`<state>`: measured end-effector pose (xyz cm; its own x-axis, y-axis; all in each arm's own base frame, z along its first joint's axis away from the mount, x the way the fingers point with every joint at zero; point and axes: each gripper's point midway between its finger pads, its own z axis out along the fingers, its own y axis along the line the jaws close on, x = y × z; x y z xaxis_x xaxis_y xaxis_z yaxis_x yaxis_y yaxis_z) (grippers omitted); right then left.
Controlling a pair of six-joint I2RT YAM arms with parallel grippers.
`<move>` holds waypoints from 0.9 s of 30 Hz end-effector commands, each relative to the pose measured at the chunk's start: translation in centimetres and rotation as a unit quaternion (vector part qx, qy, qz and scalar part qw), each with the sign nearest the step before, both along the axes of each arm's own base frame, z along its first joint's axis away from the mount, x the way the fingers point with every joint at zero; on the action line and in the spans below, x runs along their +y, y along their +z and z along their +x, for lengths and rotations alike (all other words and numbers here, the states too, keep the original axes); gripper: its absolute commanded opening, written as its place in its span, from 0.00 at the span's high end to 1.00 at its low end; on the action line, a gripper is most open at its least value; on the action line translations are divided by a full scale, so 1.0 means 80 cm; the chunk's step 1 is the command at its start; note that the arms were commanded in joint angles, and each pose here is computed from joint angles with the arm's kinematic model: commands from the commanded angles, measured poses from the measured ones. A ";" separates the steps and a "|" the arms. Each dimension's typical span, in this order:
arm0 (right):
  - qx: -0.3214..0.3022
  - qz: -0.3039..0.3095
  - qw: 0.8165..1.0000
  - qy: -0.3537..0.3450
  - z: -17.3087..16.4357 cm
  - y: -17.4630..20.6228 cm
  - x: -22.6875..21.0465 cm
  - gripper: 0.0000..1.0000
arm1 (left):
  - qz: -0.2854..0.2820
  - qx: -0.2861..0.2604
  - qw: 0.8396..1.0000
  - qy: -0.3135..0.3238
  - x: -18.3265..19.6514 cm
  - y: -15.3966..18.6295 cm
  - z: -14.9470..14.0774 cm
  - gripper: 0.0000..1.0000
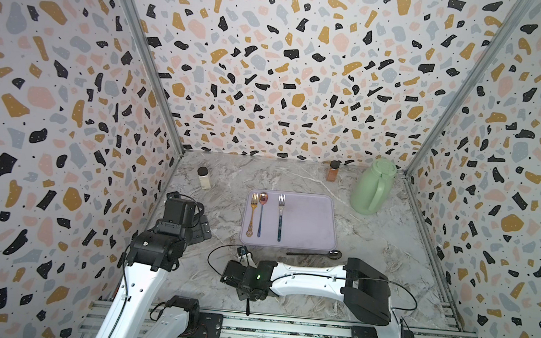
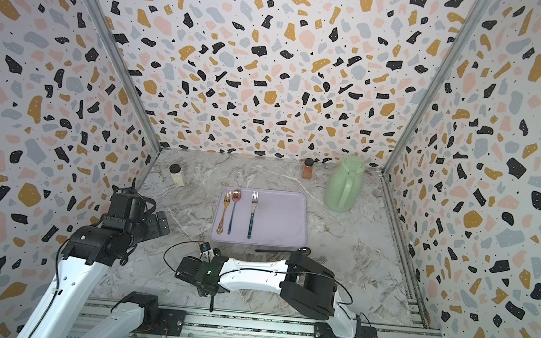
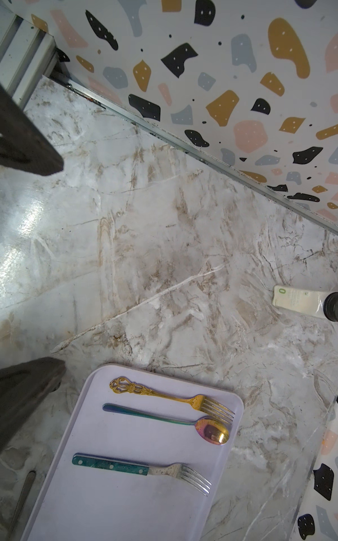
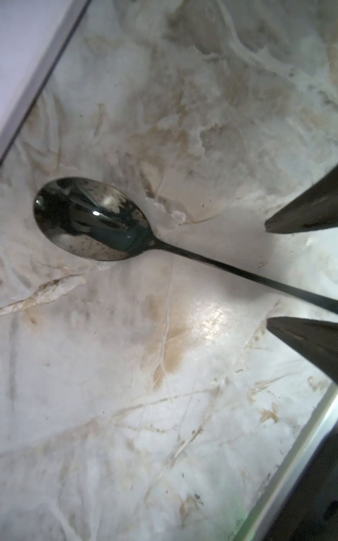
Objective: Set the spoon and fork side by side
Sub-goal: Pick up the spoon from the center of the board.
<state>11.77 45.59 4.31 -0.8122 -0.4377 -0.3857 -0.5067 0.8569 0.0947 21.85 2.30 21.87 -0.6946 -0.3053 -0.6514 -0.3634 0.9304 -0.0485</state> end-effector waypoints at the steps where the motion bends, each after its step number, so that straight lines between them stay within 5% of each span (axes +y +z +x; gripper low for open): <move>1: -0.009 -0.022 1.000 -0.006 0.004 0.000 -0.007 0.53 | -0.003 -0.013 1.000 -0.007 -0.002 0.003 0.005 0.00; 12: -0.028 -0.060 0.998 -0.005 0.012 -0.017 -0.014 0.78 | -0.009 -0.020 1.000 -0.016 -0.006 0.002 0.006 0.00; 27: -0.021 -0.073 0.997 -0.025 0.029 -0.021 -0.038 0.87 | -0.018 -0.024 0.999 -0.027 -0.012 0.004 0.006 0.00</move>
